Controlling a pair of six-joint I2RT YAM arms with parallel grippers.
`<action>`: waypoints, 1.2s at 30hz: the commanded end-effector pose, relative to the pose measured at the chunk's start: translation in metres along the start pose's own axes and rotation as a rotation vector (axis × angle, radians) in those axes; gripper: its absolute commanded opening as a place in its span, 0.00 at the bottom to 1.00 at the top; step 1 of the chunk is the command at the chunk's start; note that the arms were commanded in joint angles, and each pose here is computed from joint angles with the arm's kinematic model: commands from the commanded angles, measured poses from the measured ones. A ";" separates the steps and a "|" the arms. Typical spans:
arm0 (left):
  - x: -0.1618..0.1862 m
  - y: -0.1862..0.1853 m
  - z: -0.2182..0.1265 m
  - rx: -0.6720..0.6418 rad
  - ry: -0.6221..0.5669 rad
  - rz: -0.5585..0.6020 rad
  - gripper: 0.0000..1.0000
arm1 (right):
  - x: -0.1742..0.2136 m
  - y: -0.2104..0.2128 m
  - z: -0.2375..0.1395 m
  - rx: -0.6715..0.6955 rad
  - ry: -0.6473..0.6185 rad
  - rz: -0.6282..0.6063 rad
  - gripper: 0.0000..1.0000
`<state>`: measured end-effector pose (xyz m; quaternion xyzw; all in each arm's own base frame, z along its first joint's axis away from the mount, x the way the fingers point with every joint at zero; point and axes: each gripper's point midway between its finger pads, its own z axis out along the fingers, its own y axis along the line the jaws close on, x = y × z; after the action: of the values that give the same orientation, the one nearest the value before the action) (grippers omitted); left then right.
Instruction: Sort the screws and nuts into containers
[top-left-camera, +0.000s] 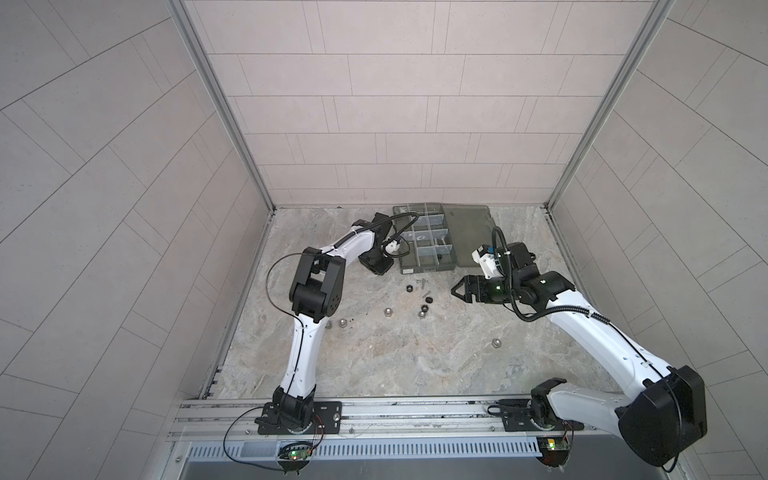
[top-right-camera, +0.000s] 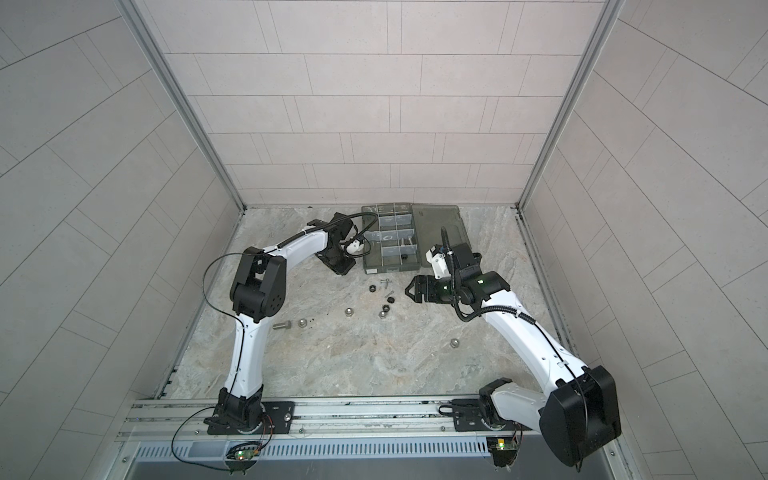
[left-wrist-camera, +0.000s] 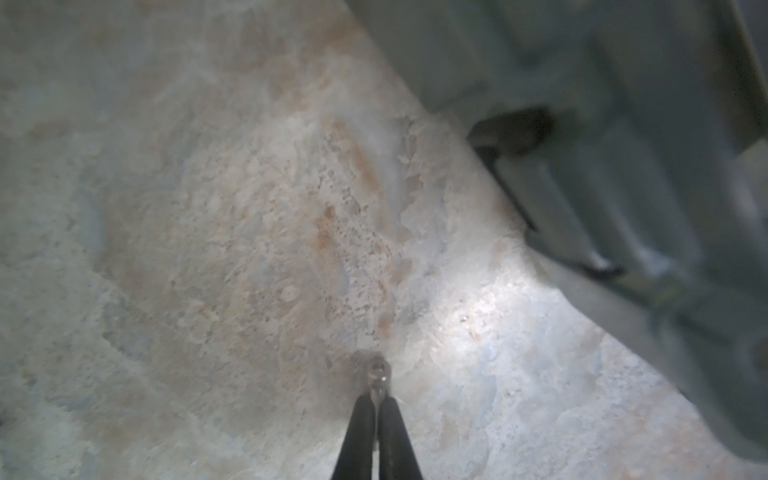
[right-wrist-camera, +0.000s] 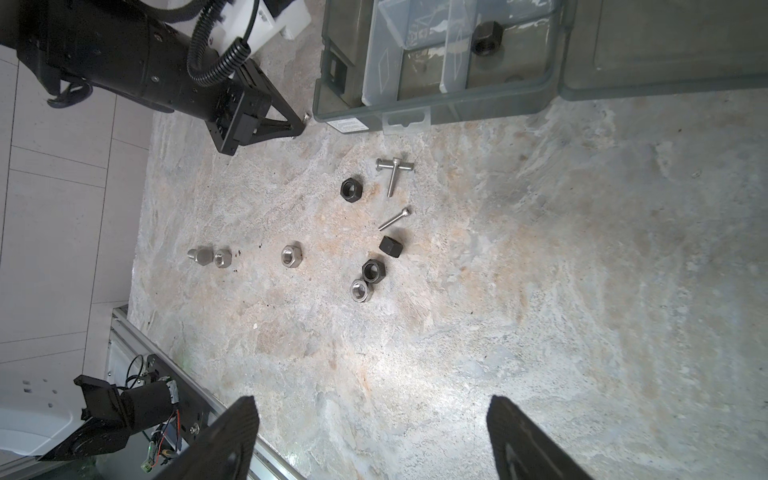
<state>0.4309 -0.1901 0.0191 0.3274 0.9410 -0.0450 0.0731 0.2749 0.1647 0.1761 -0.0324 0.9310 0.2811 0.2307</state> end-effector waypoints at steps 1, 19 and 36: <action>0.021 -0.009 -0.007 0.030 0.070 -0.017 0.00 | 0.004 -0.001 -0.003 0.011 0.003 0.003 0.88; -0.035 -0.022 -0.088 0.077 -0.159 -0.094 0.00 | 0.006 -0.004 -0.010 0.027 -0.016 0.005 0.88; -0.110 -0.056 -0.083 0.146 -0.315 -0.136 0.01 | 0.008 -0.007 -0.020 0.060 -0.033 0.002 0.88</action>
<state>0.4642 -0.2905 0.1329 0.2736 0.9261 -0.1677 0.1987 0.2659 0.1538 0.1830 -0.0239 0.9321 0.2648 0.2459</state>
